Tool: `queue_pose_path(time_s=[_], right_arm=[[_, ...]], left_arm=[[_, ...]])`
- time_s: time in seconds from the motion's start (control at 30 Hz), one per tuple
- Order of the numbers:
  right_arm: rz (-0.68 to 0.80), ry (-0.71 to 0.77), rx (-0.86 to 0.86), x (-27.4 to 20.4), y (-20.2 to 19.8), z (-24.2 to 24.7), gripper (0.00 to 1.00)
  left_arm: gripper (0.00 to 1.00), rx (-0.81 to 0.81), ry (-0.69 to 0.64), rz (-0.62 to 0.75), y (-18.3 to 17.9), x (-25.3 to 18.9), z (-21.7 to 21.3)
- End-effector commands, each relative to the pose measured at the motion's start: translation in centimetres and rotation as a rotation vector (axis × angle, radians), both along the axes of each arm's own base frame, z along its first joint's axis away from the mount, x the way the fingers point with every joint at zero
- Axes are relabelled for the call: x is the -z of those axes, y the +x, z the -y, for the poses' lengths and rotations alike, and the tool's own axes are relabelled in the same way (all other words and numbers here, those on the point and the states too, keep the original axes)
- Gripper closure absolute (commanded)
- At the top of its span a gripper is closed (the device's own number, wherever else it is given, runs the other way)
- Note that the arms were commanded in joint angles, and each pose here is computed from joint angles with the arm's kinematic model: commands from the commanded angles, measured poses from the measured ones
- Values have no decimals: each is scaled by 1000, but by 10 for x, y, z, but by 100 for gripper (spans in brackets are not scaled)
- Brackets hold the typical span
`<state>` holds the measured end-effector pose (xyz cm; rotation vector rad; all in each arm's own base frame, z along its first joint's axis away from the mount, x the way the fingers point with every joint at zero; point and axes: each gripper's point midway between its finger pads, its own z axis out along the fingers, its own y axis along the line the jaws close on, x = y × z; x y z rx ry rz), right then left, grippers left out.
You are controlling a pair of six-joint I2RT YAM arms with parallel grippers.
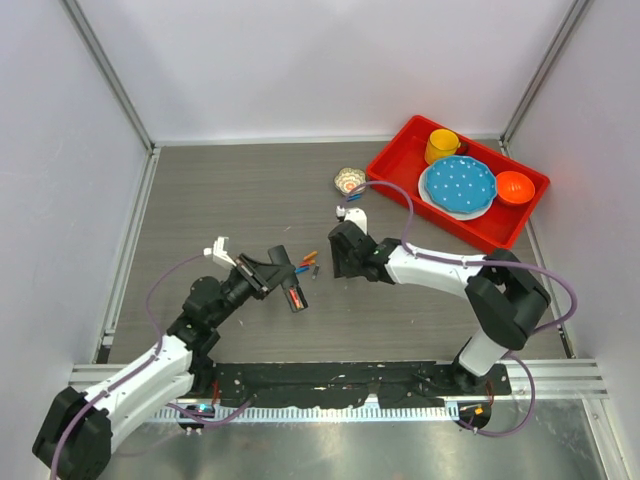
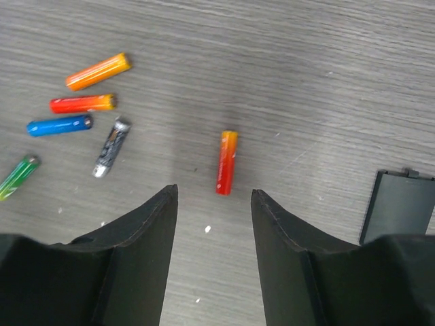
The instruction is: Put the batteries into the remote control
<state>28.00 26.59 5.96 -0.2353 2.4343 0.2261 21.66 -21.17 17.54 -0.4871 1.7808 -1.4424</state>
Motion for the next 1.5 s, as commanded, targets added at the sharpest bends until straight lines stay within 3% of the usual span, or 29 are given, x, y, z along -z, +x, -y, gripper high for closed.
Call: queue_pose_path(time_s=[0.0,0.27,0.83,1.23,1.3,1.47], right_arm=[[34,25,57,1,22,6,48],[0,51,31,13,33,1,57],[-46,-7,4,32,28,6,61],[-51,-76,3,40,22,21,69],[-56,-87,2,42,21,24,73],[-58,-98,3,42,15,31,91]], left_arm=[[100,119,-152,202,-14,-70,14],[100,106,-141,195,-15,-64,10],[100,120,-150,204,-18,-64,11],[100,126,-140,185,-17,-57,13],[100,131,-141,190,-17,-58,14],[100,135,-135,181,-17,-54,14]])
